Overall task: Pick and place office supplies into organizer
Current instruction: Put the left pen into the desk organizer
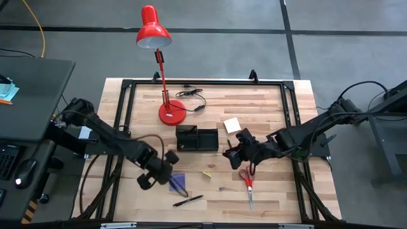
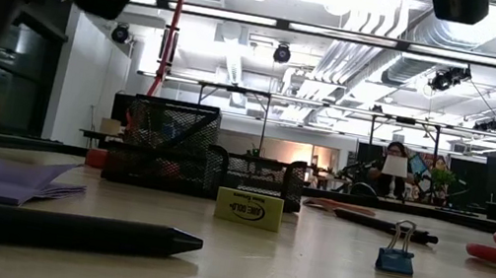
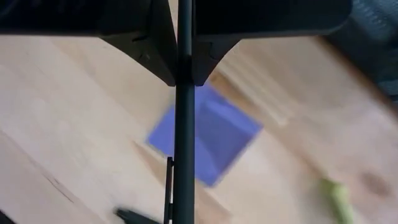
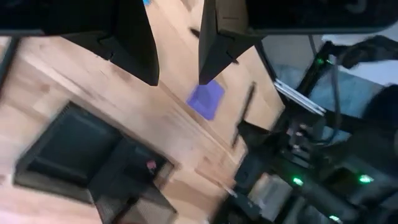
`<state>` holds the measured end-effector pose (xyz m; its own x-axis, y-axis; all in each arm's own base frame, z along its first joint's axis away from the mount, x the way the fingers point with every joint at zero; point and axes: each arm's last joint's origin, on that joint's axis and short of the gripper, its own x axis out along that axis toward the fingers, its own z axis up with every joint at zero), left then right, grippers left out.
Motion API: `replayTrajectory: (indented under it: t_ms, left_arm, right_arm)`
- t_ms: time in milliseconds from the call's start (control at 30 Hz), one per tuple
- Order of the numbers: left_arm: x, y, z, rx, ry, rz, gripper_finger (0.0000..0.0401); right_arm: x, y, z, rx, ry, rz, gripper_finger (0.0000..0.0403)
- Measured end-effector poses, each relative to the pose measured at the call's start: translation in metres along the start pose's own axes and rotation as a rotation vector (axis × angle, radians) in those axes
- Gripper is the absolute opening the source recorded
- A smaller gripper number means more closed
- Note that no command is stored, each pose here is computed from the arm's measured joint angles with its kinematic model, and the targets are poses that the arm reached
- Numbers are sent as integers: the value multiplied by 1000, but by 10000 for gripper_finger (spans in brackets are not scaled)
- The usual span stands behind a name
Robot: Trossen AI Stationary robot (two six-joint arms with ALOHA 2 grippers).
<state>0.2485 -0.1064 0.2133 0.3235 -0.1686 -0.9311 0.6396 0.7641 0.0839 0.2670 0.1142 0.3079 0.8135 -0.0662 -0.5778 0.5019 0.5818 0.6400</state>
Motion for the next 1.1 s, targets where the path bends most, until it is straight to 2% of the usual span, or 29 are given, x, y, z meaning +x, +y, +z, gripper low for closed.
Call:
replayTrajectory:
  t_ms: [300, 667, 900, 1100]
  left_arm:
    - [-39, 51, -14, -208, -124, 154, 5]
    - [-75, 117, -49, -440, -303, 375, 7]
    - [-87, 150, -71, -557, -439, 409, 4]
    - [-87, 160, -84, -610, -489, 403, 6]
  right_arm:
    - [-14, 1, 11, -2, -73, 28, 107]
    - [-17, 0, 24, -8, -119, 47, 107]
    - [-19, -2, 30, 4, -126, 52, 107]
    - [-18, -4, 34, 0, -130, 46, 107]
